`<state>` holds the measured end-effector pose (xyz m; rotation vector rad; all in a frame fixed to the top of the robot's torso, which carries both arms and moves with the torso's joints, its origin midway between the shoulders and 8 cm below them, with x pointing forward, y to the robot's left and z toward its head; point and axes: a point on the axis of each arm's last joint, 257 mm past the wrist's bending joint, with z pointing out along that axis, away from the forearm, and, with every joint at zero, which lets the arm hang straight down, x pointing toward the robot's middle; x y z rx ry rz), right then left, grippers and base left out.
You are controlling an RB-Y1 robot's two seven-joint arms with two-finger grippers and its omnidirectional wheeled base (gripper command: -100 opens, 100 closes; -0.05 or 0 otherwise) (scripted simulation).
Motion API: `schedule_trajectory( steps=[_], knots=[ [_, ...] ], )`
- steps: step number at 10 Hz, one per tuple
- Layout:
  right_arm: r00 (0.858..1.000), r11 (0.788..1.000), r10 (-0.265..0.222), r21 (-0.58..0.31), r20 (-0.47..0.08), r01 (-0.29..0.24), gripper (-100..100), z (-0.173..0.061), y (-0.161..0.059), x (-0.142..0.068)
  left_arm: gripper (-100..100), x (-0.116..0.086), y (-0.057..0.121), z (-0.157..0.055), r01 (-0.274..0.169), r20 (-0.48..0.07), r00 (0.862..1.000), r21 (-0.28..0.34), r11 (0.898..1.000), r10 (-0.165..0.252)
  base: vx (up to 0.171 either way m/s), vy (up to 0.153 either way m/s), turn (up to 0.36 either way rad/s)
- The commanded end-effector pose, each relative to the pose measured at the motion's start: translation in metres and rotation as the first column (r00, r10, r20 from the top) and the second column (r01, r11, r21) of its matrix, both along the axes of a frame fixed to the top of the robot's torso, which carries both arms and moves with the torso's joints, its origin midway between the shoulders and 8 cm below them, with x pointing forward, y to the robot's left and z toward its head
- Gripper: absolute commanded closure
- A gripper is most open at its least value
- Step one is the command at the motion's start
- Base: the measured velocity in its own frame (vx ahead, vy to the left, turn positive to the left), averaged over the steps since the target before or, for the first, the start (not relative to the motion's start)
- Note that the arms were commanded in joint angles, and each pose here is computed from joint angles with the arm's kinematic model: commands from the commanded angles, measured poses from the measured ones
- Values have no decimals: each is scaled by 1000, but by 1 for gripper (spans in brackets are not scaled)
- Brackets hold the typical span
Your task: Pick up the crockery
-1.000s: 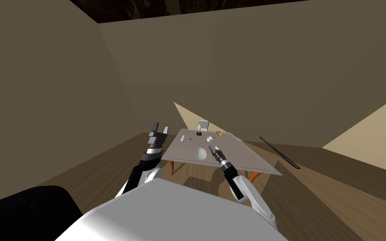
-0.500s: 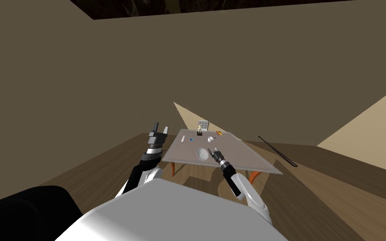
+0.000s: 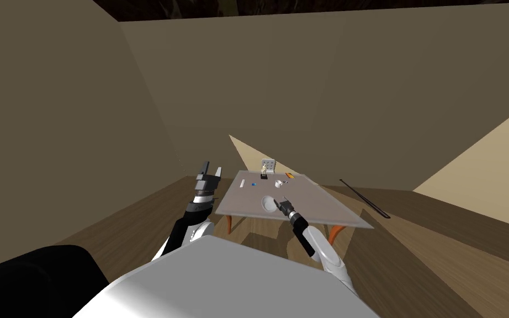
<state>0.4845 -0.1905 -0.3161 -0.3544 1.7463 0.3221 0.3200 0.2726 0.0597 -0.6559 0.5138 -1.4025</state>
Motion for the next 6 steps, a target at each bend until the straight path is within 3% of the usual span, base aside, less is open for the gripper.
schedule_trajectory(
  steps=[1,3,6],
  knots=[
    [1000,999,6,-42,-9,-6,-100,-8,-2,-1,0,0,0,0,0,0,1000,0,1000,0,12,46,0],
    [999,991,22,-129,-34,-26,-100,-29,-7,1,0,0,0,0,0,0,1000,0,1000,0,9,74,-25],
    [997,962,59,-262,-58,-72,-100,-50,-13,10,0,0,0,0,0,0,1000,0,1000,0,8,85,-18]
  ],
)
